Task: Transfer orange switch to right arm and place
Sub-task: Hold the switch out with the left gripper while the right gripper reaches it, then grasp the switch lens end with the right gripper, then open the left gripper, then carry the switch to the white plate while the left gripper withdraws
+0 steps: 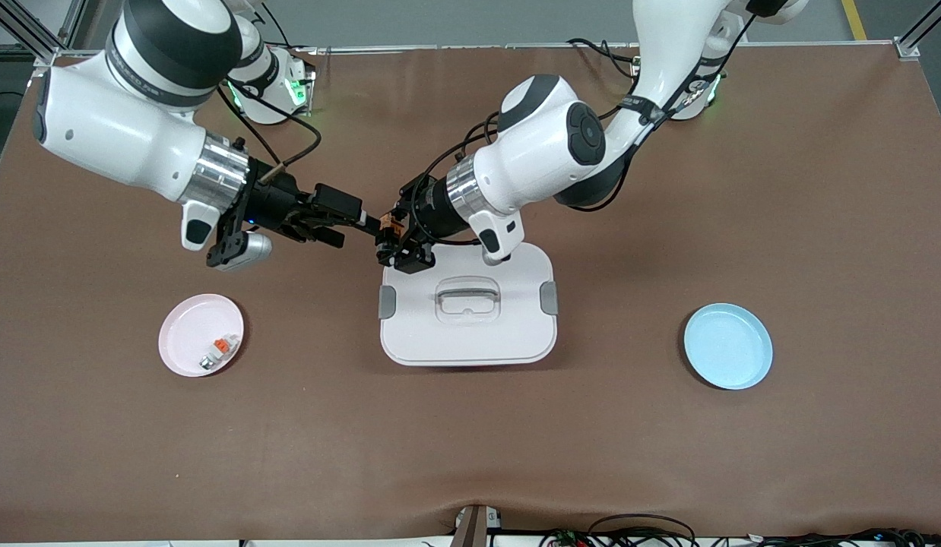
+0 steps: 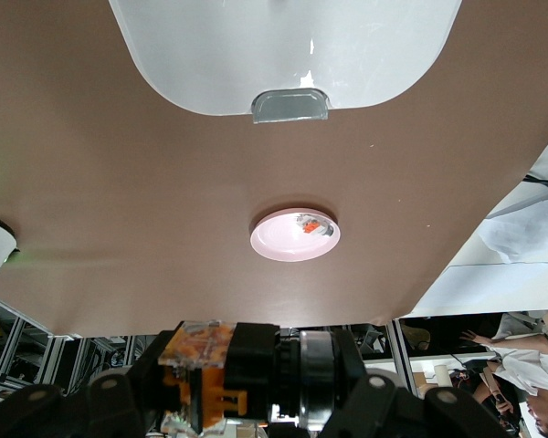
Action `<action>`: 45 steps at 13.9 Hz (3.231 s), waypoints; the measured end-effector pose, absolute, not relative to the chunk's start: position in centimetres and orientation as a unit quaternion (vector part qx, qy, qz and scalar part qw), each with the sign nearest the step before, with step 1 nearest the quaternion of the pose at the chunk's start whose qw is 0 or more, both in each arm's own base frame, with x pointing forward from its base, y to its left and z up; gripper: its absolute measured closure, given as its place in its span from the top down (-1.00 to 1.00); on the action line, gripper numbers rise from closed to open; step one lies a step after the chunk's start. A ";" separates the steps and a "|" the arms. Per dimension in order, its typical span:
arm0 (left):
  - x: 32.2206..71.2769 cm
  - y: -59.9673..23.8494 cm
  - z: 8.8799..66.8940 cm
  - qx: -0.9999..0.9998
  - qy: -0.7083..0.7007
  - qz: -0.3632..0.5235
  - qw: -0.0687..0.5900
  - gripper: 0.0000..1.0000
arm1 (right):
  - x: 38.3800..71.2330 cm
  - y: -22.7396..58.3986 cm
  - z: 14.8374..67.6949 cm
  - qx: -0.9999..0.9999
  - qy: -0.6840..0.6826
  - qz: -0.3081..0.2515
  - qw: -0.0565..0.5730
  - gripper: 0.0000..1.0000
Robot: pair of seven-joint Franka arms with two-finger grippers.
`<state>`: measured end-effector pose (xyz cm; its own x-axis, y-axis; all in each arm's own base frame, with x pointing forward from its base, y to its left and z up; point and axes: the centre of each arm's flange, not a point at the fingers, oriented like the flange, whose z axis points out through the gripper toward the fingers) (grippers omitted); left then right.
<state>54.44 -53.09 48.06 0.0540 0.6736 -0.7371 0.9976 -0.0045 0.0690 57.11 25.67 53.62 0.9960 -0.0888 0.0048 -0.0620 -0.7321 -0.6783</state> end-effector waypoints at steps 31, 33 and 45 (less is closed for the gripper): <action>54.6 -53.2 47.4 0.657 0.637 -0.265 0.305 0.46 | 55.3 29.3 50.0 -0.939 0.034 -0.015 0.341 -0.16; 54.6 -53.2 47.4 0.657 0.637 -0.265 0.305 0.46 | 55.3 29.4 50.0 -0.939 0.034 -0.015 0.341 -0.16; 55.1 -52.9 48.4 0.647 0.639 -0.271 0.315 1.00 | 55.3 29.4 49.5 -0.941 0.017 -0.018 0.337 -0.16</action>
<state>55.08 -52.86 48.36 0.0361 0.6565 -0.7535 0.9981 0.0144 0.0604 55.27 29.42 49.51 0.9987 -0.0446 0.0230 -0.0199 -0.7722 -0.6351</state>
